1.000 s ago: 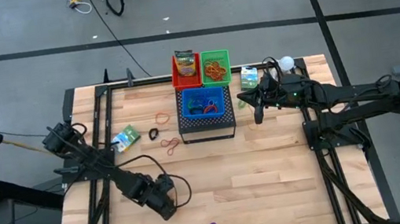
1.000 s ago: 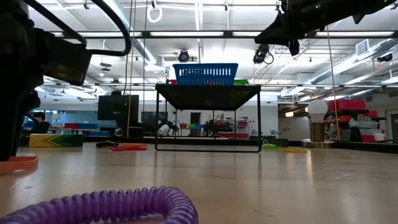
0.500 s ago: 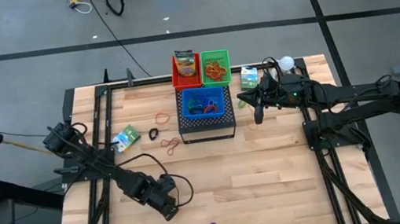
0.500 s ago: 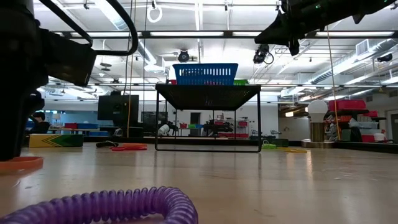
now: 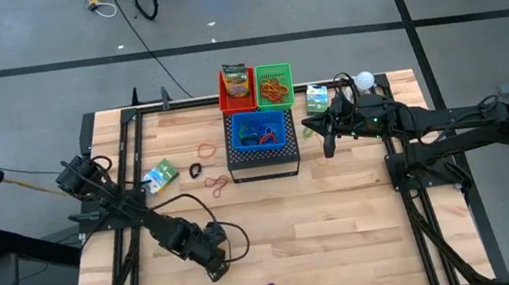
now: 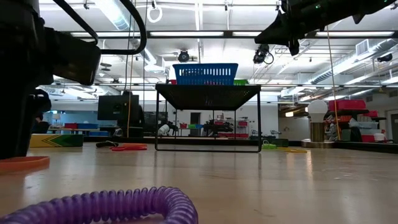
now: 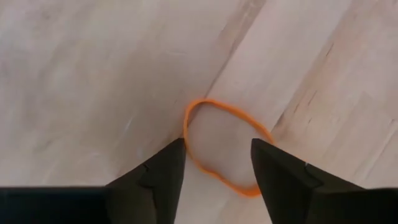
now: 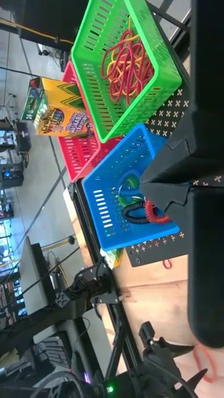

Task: Pick & Place Office Desk Supplies
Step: Put the orange rubber band into the green bin on the shelf

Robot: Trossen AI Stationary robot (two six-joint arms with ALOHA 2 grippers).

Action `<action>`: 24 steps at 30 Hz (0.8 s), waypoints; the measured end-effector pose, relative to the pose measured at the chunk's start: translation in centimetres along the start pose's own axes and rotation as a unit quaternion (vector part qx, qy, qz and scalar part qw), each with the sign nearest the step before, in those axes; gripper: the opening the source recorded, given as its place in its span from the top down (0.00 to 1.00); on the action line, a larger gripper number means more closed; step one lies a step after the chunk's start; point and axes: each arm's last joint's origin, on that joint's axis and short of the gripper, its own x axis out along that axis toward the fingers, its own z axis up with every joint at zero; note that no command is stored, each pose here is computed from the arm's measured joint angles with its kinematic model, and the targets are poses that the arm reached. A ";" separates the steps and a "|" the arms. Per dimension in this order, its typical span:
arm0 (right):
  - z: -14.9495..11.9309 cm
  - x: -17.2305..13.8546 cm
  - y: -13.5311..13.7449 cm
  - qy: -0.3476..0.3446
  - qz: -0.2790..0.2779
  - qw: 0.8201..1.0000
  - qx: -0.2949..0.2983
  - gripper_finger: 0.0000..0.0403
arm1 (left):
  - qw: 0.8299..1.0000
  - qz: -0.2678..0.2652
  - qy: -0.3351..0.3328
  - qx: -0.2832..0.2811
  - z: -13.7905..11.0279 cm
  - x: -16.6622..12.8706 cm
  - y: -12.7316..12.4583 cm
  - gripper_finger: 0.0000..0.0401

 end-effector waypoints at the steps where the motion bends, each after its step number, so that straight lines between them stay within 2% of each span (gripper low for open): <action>1: 0.0 0.0 0.0 0.000 0.000 1.000 0.000 0.97 | 1.000 0.005 -0.001 0.004 0.0 -0.1 -0.1 0.50; 4: 0.0 0.0 0.0 0.000 0.000 1.000 0.000 0.97 | 1.000 0.020 -0.001 0.018 0.1 -0.4 -0.2 0.50; 6: 0.0 0.0 0.0 0.000 0.000 1.000 0.000 0.97 | 0.999 0.026 -0.001 0.021 0.2 -0.4 -0.1 0.54; 17: 0.0 0.0 0.0 0.000 0.000 1.000 -0.009 0.97 | 0.998 0.054 -0.012 0.029 0.1 -0.4 0.4 0.96; 21: 0.0 0.0 0.0 0.001 -0.001 1.000 -0.014 0.97 | 0.996 0.054 -0.010 0.066 0.1 -0.8 0.5 0.99; 24: -0.1 0.0 0.0 0.007 -0.002 1.000 -0.014 0.97 | 0.993 0.067 -0.035 0.088 0.5 -2.1 1.0 0.99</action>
